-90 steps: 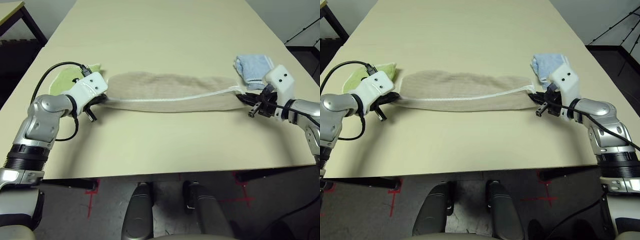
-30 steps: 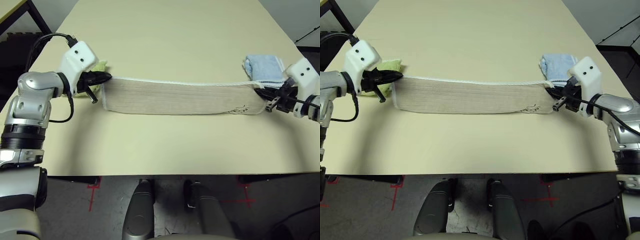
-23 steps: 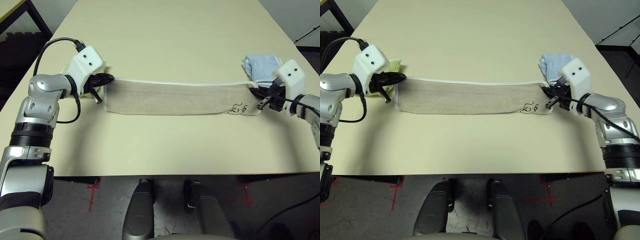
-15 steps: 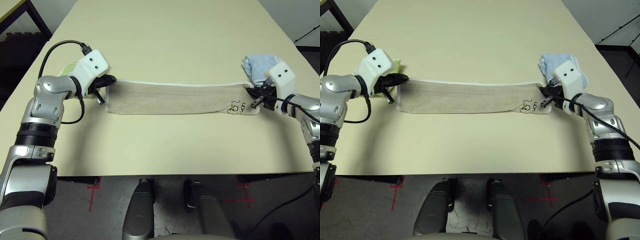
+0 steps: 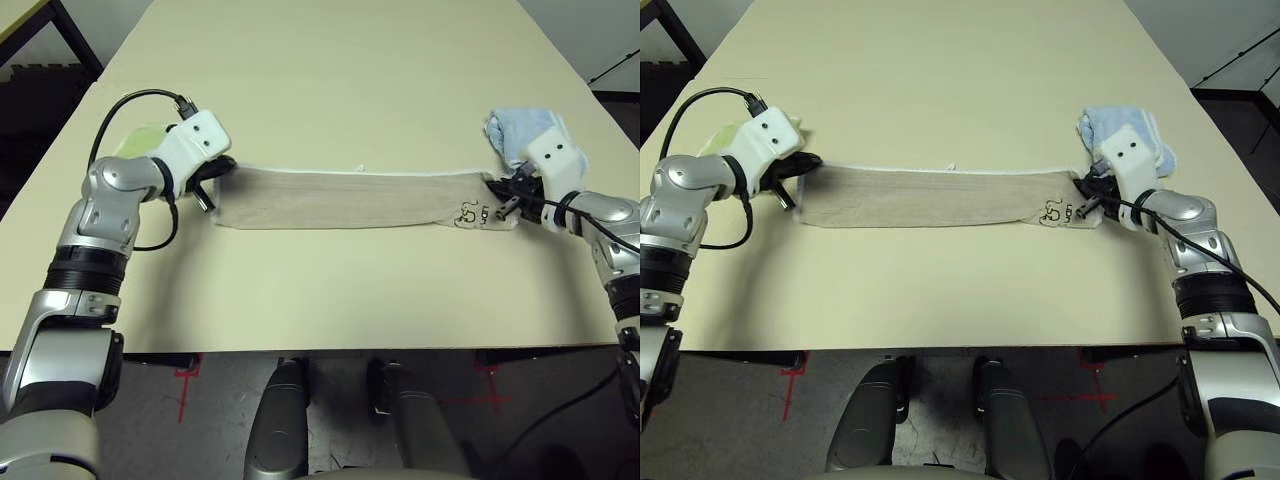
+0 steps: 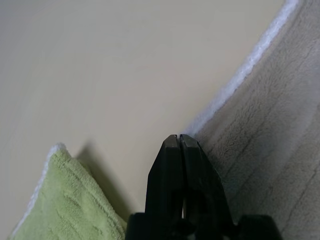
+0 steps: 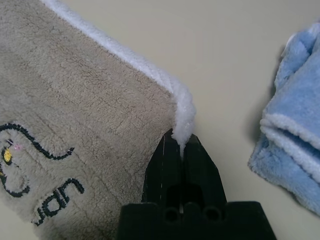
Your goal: Fold the towel and set it aside.
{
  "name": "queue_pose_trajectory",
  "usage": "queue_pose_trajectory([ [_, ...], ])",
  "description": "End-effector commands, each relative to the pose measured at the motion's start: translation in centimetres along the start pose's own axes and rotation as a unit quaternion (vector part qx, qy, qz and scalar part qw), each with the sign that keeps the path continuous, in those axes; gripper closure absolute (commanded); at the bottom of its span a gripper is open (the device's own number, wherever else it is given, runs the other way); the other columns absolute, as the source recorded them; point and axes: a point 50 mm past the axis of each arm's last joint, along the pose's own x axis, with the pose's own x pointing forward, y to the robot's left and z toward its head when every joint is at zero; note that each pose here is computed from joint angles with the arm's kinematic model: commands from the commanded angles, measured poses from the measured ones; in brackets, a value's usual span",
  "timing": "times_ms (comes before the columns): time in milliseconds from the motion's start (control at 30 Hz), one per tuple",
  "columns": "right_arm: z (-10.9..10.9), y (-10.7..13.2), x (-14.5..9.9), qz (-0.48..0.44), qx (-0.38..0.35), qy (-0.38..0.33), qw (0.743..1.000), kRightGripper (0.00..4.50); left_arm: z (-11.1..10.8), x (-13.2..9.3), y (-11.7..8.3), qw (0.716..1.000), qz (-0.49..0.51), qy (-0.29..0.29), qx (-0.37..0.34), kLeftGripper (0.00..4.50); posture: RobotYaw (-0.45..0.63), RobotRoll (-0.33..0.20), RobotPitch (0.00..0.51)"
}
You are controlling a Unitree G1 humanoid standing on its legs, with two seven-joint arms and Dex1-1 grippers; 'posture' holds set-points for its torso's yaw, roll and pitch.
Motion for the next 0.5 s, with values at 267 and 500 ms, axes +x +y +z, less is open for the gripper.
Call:
queue_pose_trajectory([
  [267, 0.8, -0.8, -0.3, -0.034, 0.005, -0.021, 0.999, 0.78, 0.4, 0.4, 1.1, 0.998, 0.061, -0.006, -0.026, 0.74, 0.14, 0.0, 0.247],
  [500, 3.6, -1.8, -1.5, -0.058, -0.005, -0.085, 0.995, 0.04, 2.5, -0.8, 3.9, 0.978, 0.135, -0.095, -0.126, 0.02, 0.14, 0.0, 0.234],
])
